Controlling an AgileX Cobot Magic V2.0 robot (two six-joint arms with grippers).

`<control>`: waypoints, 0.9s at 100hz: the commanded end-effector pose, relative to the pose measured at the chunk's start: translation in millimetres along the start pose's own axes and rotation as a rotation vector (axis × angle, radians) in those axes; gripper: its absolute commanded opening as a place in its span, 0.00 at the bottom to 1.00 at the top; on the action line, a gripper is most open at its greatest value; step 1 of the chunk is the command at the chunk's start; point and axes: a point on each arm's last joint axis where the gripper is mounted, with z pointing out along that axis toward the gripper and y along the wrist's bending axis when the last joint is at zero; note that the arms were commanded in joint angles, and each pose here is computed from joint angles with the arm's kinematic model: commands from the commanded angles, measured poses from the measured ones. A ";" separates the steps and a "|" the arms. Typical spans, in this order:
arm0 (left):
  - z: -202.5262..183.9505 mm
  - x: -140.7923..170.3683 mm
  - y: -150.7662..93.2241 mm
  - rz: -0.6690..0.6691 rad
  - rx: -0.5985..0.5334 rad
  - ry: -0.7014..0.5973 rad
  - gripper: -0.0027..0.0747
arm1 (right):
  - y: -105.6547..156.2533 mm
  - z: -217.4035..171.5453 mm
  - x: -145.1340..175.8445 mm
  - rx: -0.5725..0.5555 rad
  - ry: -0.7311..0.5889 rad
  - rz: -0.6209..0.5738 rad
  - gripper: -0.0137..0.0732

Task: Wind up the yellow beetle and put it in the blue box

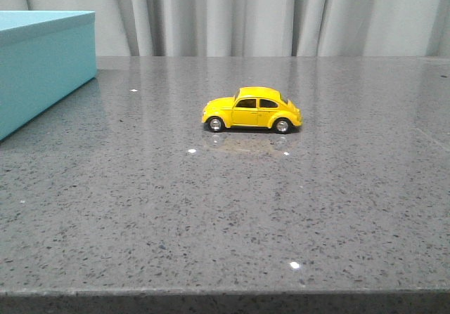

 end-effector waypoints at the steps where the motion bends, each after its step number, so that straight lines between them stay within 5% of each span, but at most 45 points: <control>1: -1.1 6.2 0.2 -0.017 0.005 -0.062 0.01 | 2.7 -3.0 -14.1 -0.022 -0.110 -0.017 0.08; 90: -1.2 5.4 0.3 -0.017 0.005 -0.070 0.01 | 2.7 -3.0 -14.1 -0.022 -0.110 -0.017 0.08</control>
